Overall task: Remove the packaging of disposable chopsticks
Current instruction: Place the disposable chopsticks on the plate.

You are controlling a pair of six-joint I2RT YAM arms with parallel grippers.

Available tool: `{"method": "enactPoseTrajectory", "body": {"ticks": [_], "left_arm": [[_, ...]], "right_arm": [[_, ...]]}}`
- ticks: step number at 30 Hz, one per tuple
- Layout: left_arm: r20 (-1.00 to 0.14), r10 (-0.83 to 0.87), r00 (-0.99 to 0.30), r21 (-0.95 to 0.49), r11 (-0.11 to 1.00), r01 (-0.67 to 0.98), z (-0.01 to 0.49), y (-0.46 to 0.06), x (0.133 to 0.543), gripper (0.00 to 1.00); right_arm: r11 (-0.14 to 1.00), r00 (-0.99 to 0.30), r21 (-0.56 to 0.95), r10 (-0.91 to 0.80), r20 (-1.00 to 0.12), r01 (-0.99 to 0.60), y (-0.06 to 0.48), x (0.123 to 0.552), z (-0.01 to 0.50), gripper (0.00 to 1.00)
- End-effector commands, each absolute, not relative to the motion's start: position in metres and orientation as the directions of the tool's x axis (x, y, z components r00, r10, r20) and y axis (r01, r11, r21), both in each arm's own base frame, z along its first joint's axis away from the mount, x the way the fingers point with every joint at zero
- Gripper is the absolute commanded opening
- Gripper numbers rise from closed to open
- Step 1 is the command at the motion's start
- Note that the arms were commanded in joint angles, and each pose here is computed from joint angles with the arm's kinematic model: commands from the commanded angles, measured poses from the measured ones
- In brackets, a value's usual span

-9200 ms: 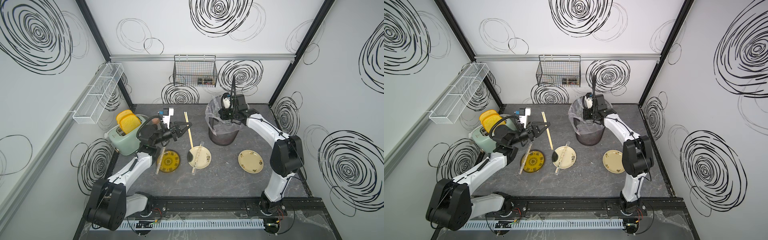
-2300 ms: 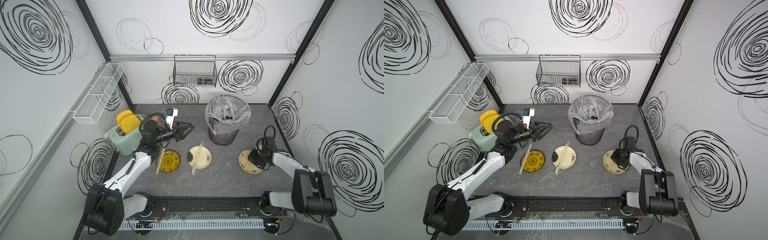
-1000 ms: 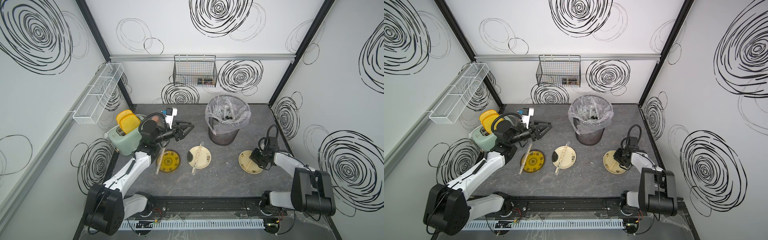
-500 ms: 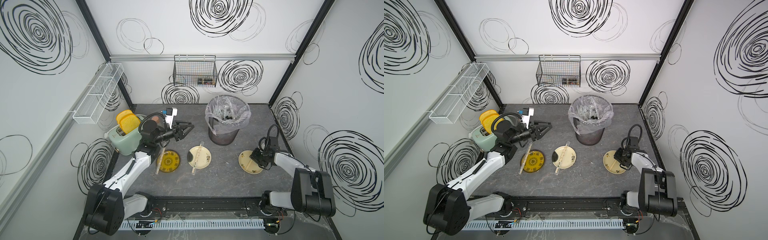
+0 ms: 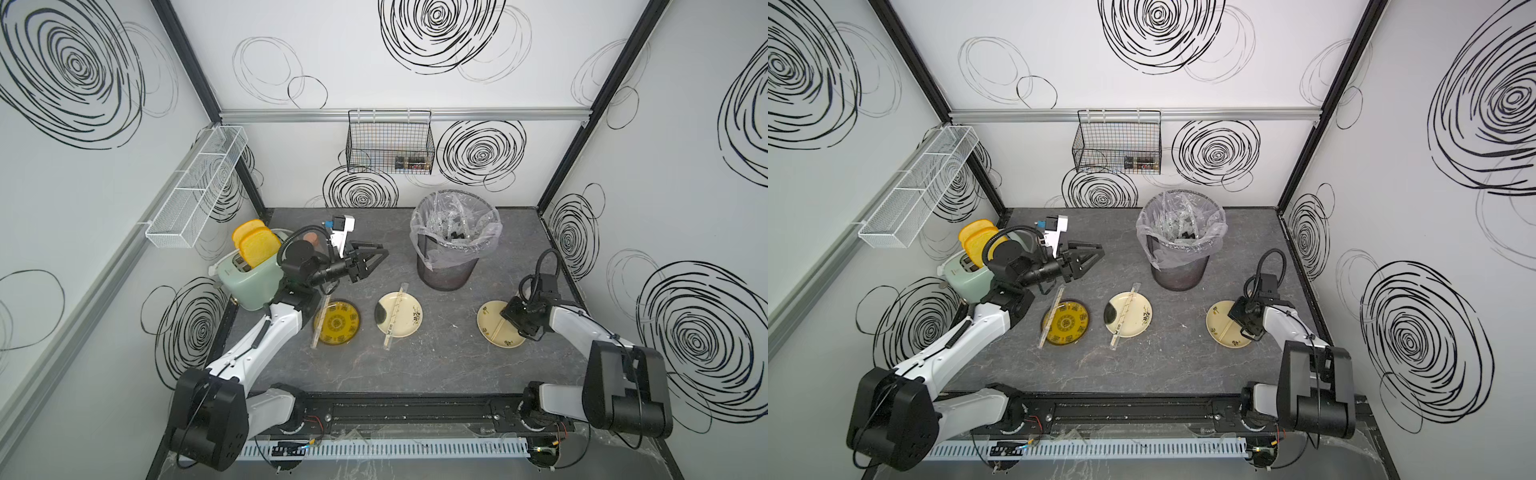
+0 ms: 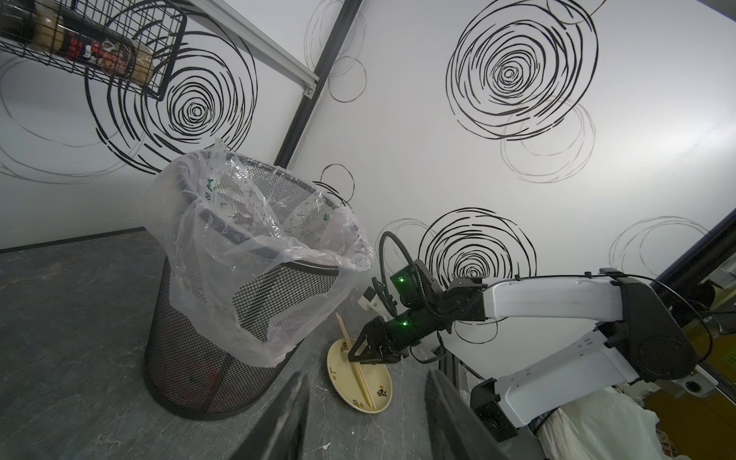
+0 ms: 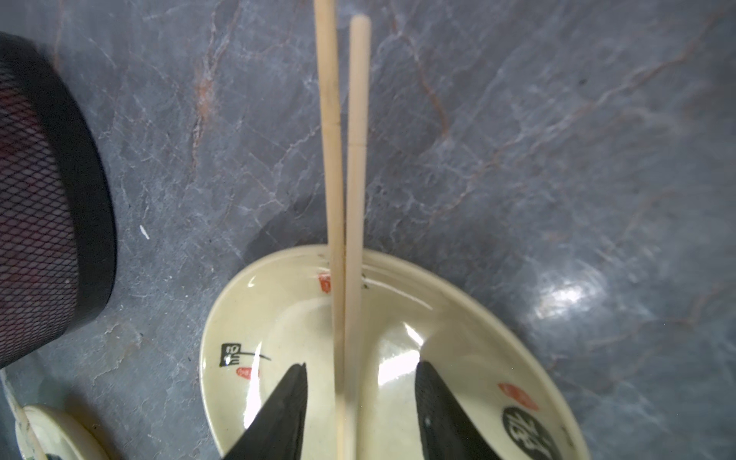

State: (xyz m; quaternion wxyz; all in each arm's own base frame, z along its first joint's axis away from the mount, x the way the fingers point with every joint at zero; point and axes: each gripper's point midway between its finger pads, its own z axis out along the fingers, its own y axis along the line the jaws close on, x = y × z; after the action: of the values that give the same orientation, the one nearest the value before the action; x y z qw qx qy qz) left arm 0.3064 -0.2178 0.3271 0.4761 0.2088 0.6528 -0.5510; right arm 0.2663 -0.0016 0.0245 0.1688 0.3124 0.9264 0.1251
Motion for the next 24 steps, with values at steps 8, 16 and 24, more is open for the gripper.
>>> {"method": "enactPoseTrajectory", "body": {"ticks": [8,16,24], "left_arm": [[-0.876,-0.254,-0.409,-0.472,0.283,0.835,0.343,-0.219,0.303,0.52],[-0.876,-0.25,-0.412,-0.473,0.282,0.835,0.342,-0.22,0.303,0.52],[-0.878,-0.248,-0.409,-0.469,0.279,0.838,0.343,-0.22,0.302,0.52]], "right_arm": [[0.765,-0.752,0.268,0.636,-0.171,0.586,-0.005,0.242,0.014,0.52],[0.761,-0.74,0.274,0.643,-0.199,0.587,-0.007,0.243,0.024,0.53],[0.76,-0.725,0.284,0.647,-0.237,0.585,-0.007,0.245,0.037,0.54]]}}
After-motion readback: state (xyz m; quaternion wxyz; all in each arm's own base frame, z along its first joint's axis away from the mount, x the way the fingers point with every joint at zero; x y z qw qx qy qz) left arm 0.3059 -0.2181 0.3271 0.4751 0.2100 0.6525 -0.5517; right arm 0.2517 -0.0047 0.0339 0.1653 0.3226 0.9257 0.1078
